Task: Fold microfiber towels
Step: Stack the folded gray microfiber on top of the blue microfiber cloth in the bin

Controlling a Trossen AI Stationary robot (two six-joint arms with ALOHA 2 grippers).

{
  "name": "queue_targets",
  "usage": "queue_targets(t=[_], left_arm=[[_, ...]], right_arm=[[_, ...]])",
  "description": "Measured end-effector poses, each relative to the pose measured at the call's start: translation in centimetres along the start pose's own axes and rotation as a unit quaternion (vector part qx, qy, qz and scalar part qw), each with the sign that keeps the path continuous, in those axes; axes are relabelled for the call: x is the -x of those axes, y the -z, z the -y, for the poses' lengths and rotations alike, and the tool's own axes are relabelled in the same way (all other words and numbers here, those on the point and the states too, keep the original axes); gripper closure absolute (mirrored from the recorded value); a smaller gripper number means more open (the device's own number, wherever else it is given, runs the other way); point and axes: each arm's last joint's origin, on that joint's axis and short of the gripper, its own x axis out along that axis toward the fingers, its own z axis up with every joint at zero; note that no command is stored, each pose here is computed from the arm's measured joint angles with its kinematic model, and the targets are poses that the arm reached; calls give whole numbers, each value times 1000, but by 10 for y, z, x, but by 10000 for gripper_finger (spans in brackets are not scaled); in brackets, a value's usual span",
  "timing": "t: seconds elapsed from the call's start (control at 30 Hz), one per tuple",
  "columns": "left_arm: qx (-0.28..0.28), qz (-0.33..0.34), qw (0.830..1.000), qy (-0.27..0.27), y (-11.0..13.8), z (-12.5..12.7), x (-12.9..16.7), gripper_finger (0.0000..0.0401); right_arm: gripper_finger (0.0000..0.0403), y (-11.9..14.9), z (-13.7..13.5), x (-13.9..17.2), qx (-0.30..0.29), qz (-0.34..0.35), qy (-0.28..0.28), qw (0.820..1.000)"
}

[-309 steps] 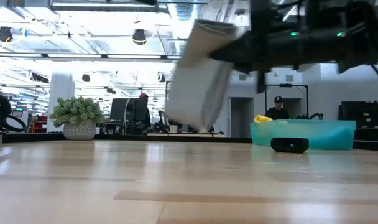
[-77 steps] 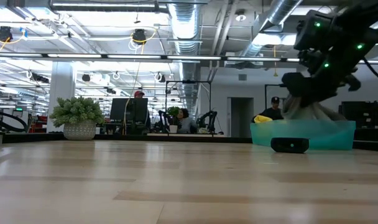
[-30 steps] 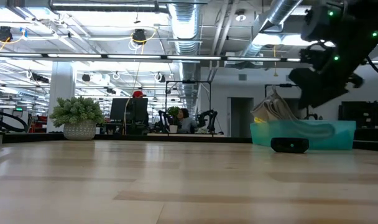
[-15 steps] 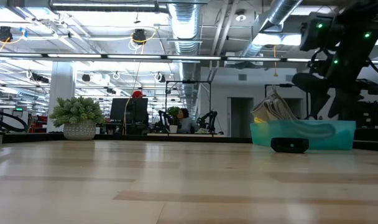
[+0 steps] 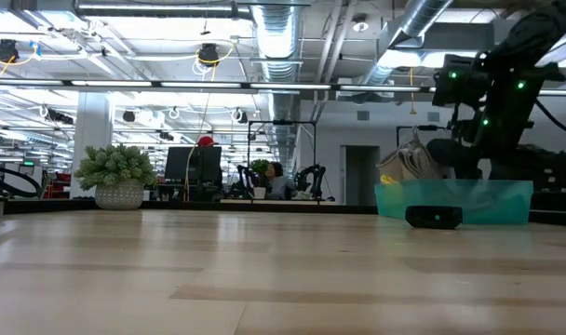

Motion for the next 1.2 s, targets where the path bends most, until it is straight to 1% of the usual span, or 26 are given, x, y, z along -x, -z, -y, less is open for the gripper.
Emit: queue_targets(t=[0.07, 0.13, 0.23, 0.33, 0.5, 0.53, 0.57, 0.73, 0.87, 1.0, 1.1, 1.2], left_arm=[[-1, -1, 1000, 1, 0, 0, 0, 211], [-1, -2, 1000, 2, 0, 0, 0, 211], [-1, -2, 1000, 4, 0, 0, 0, 211], [-1, -2, 1000, 4, 0, 0, 0, 211], [0, -2, 1000, 4, 0, 0, 0, 211], [0, -2, 1000, 4, 0, 0, 0, 211], [0, -2, 1000, 4, 0, 0, 0, 211], [0, -2, 1000, 4, 0, 0, 0, 211], [0, -2, 1000, 4, 0, 0, 0, 211], [0, -2, 1000, 4, 0, 0, 0, 211], [-1, -2, 1000, 3, 0, 0, 0, 211], [-2, -2, 1000, 3, 0, 0, 0, 211]], right_arm=[[159, 1, -2, -4, 1, -8, -18, 1000], [163, 1, -2, -7, 2, -19, -21, 1000], [190, 0, -2, -9, 3, -27, -14, 1000], [241, 0, -2, -10, 10, -32, -19, 999], [357, 0, -1, -6, 25, -30, -31, 999], [375, 0, -1, -5, 27, -28, -35, 999], [382, 0, -1, -3, 27, -26, -39, 999], [367, -5, 2, 10, 16, -16, -43, 999], [381, -5, 11, 19, 6, -20, -7, 1000], [382, -1, 22, 21, -5, -32, 47, 998], [371, 3, 28, 22, -11, -39, 83, 996], [361, 4, 29, 23, -7, -29, 94, 995]])
